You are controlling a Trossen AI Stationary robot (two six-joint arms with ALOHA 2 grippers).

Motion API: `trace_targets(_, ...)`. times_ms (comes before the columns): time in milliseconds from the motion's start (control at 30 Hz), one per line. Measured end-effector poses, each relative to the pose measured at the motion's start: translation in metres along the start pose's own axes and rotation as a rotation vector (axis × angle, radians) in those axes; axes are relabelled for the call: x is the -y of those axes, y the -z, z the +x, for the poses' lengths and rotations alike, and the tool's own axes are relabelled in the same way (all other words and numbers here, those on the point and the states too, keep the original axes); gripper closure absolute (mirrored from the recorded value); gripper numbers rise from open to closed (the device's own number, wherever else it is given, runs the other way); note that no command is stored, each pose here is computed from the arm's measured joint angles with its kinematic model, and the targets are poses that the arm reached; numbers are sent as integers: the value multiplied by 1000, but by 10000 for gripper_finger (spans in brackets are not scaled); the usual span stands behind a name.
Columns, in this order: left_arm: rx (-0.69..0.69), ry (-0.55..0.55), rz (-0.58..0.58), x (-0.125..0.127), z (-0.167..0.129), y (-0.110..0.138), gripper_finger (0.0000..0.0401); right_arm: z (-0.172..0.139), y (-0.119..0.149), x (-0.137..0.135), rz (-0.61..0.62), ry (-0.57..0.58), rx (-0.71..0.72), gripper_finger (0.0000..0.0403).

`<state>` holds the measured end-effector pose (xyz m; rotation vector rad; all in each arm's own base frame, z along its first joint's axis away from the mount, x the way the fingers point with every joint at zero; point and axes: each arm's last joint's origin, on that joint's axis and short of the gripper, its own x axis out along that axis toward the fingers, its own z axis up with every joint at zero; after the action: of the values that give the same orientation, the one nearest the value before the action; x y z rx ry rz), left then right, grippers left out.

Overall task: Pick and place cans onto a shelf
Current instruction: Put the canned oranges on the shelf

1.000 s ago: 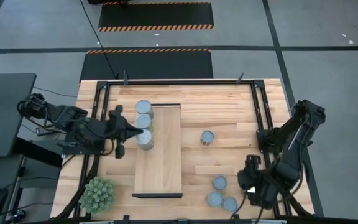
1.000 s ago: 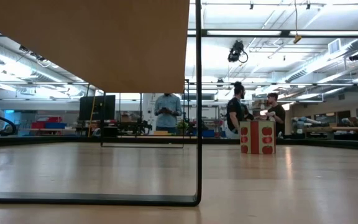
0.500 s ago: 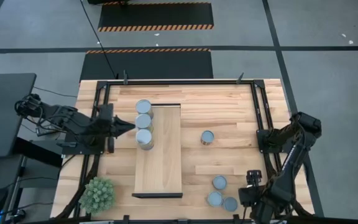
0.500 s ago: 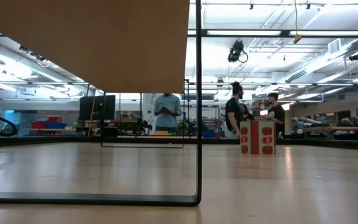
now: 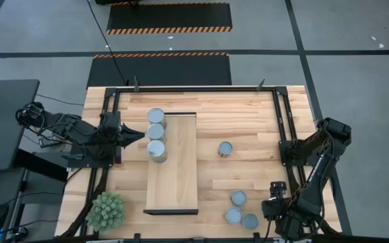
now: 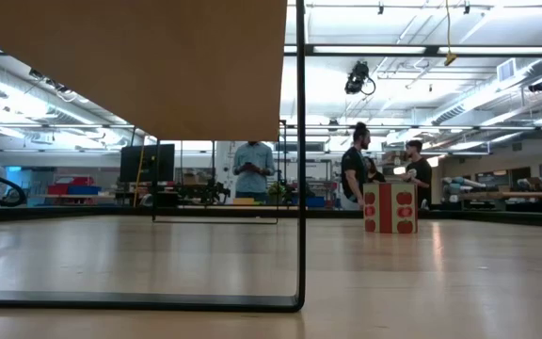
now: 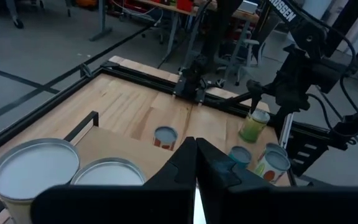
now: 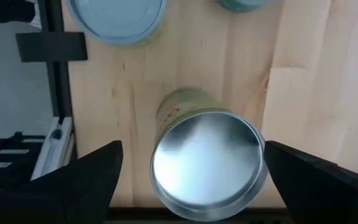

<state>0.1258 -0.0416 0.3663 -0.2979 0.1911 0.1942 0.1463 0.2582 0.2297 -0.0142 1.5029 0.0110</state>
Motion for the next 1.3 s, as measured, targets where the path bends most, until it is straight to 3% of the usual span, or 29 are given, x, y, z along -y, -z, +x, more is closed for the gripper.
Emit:
trace_targets(500, 0, 0, -8, 0, 0, 0, 386, -4, 3, 0, -40, 9, 0, 4)
trace_targets(700, -1, -1, -6, 0, 0, 0, 386, -7, 5, 7, 22, 53, -22, 9)
trace_targets(1300, -10, -4, -5, 0, 0, 1, 386, -12, 36, 19, 111, -69, -64, 6)
